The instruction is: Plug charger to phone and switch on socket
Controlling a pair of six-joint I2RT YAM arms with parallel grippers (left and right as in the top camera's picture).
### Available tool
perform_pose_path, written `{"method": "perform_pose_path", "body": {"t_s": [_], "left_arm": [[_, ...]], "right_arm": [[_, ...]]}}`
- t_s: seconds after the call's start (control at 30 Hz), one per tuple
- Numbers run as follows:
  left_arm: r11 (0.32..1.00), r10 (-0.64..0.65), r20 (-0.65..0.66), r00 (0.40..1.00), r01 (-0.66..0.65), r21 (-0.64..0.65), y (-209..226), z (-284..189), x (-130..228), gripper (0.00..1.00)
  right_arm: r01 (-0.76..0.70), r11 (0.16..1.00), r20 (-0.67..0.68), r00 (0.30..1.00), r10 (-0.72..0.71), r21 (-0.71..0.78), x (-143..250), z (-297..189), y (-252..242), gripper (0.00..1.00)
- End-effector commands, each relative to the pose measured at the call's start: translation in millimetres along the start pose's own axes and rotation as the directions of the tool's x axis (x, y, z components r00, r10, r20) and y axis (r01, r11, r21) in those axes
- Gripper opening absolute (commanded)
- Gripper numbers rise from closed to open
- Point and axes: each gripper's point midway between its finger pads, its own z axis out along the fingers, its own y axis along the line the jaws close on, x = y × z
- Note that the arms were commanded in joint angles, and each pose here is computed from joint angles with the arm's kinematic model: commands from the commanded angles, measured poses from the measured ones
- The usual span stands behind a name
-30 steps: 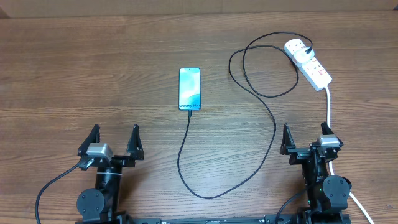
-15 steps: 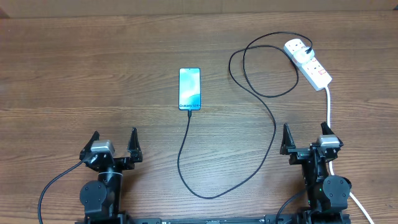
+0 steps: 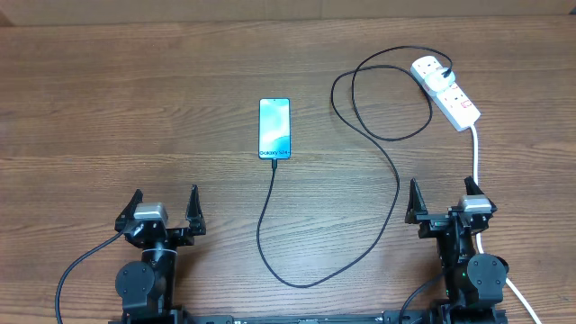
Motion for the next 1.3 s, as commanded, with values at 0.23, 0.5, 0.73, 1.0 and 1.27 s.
{"method": "perform_pose_path", "body": {"t_s": [0.23, 0.5, 0.73, 1.0, 1.27], "left_arm": [[0.998, 0.061, 0.003, 0.998, -0.061, -0.018, 3.8, -0.5, 0.3, 1.00], [0.998, 0.061, 0.004, 0.998, -0.060, -0.017, 3.7, -0.4, 0.1, 1.00], [0.998, 0.061, 0.004, 0.998, -0.060, -0.017, 3.7, -0.4, 0.1, 1.00], [0.998, 0.061, 0.004, 0.998, -0.060, -0.017, 3.7, -0.4, 0.1, 1.00], [0.998, 0.061, 0.004, 0.998, -0.060, -0.017, 3.7, -0.4, 0.1, 1.00]], "right_arm": [[0.004, 1.000, 0.005, 1.000, -0.004, 0.005, 1.7, 0.1, -1.1, 1.00], [0.004, 1.000, 0.004, 1.000, -0.004, 0.005, 1.8, 0.1, -1.1, 1.00], [0.004, 1.000, 0.005, 1.000, -0.004, 0.005, 1.7, 0.1, -1.1, 1.00], [0.004, 1.000, 0.005, 1.000, -0.004, 0.004, 1.7, 0.1, -1.0, 1.00], [0.004, 1.000, 0.005, 1.000, -0.004, 0.005, 1.7, 0.1, -1.1, 1.00]]}}
